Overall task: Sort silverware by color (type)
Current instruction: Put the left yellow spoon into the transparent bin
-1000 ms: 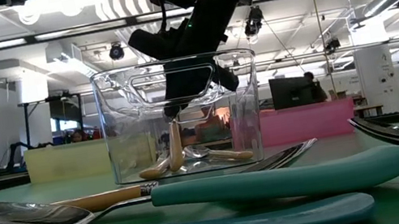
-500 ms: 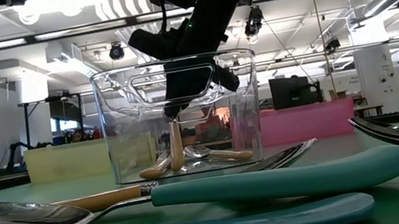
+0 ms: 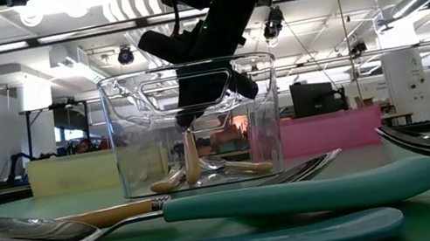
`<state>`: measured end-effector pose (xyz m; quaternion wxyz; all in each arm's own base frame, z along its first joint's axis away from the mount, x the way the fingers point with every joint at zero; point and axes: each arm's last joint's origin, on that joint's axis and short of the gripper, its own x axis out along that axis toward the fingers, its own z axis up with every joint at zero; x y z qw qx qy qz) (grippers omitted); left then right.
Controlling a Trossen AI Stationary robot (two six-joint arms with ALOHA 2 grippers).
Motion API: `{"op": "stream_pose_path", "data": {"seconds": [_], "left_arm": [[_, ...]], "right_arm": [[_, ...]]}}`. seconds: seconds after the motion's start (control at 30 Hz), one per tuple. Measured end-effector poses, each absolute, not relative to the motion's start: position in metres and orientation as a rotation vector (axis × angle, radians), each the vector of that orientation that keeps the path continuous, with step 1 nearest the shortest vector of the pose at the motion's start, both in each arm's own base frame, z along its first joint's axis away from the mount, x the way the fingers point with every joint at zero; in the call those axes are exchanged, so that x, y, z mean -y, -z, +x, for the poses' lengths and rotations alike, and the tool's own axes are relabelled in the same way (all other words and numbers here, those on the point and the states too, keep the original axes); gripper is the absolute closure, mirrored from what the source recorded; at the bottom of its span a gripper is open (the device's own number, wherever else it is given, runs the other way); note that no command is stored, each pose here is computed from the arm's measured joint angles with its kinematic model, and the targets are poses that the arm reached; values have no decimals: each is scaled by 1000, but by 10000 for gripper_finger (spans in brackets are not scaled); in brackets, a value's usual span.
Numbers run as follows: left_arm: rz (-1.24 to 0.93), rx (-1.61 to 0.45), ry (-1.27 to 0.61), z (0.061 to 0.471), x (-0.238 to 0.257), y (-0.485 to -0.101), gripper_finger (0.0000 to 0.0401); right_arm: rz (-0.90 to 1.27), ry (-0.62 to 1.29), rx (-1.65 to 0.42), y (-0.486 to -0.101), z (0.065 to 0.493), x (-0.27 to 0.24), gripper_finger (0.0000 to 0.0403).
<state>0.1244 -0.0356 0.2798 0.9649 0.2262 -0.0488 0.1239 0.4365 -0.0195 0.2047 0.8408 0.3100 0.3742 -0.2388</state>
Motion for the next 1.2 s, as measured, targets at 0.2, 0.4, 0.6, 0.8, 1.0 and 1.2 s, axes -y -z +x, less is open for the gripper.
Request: {"op": "stream_pose_path", "data": {"seconds": [0.2, 0.4, 0.6, 0.8, 1.0, 1.2], "left_arm": [[458, 98, -251, 124, 36, -280, 323], [458, 98, -250, 124, 36, -280, 323], [458, 98, -250, 124, 36, -280, 323], [458, 98, -250, 124, 36, -280, 323], [458, 98, -251, 124, 36, -280, 323], [458, 98, -250, 124, 36, -280, 323]], "right_arm": [[655, 504, -791, -205, 436, 20, 394], [654, 504, -791, -205, 436, 20, 394], [652, 504, -791, -205, 437, 20, 387], [650, 508, -789, -205, 436, 20, 369], [648, 510, -788, -205, 437, 20, 365], [648, 510, -788, -205, 437, 20, 365]]}}
